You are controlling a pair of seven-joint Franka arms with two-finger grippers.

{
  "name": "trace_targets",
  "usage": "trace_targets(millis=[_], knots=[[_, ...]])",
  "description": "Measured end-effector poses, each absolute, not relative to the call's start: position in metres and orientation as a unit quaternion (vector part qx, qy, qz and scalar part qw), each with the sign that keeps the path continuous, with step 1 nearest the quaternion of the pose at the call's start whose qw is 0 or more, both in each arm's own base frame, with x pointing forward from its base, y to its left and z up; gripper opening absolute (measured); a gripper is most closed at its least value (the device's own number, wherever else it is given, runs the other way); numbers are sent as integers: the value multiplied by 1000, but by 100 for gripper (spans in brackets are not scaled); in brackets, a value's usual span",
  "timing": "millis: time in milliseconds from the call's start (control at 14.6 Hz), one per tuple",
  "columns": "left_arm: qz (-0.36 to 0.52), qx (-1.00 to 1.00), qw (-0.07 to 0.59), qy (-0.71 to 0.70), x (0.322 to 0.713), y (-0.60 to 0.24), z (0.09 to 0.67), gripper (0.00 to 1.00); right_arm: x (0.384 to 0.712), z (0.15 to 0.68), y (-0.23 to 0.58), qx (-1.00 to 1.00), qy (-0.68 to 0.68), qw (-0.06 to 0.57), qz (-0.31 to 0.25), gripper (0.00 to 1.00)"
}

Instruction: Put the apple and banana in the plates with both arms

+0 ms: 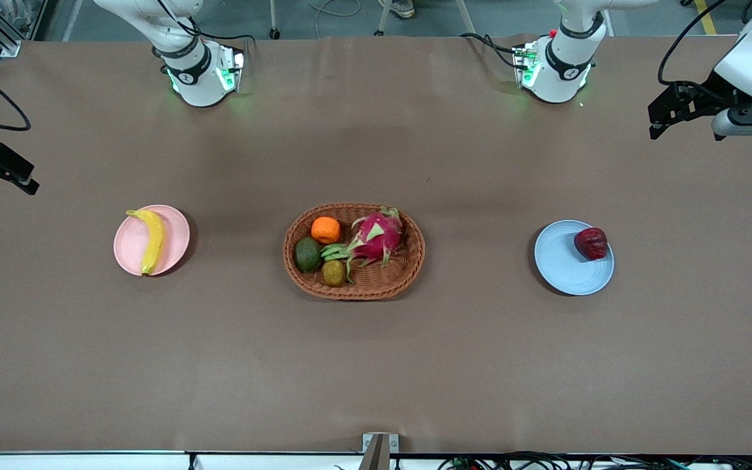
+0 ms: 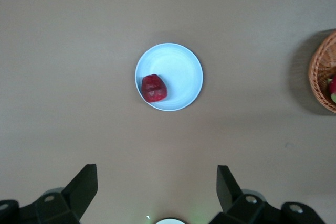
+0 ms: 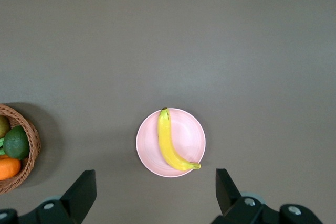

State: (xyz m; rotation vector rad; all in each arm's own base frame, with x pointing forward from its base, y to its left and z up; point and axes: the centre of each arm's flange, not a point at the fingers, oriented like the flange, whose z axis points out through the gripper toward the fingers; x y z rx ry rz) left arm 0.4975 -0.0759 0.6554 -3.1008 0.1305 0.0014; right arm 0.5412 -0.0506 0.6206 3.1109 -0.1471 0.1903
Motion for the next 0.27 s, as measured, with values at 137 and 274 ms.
trace_targets(millis=[137,274], knots=[[4,-999,12,42,497,-77,655,100,540,619,-50,997,-45,11,56,100],[4,-999,12,42,497,-77,655,100,539,618,-50,998,-39,11,49,100]])
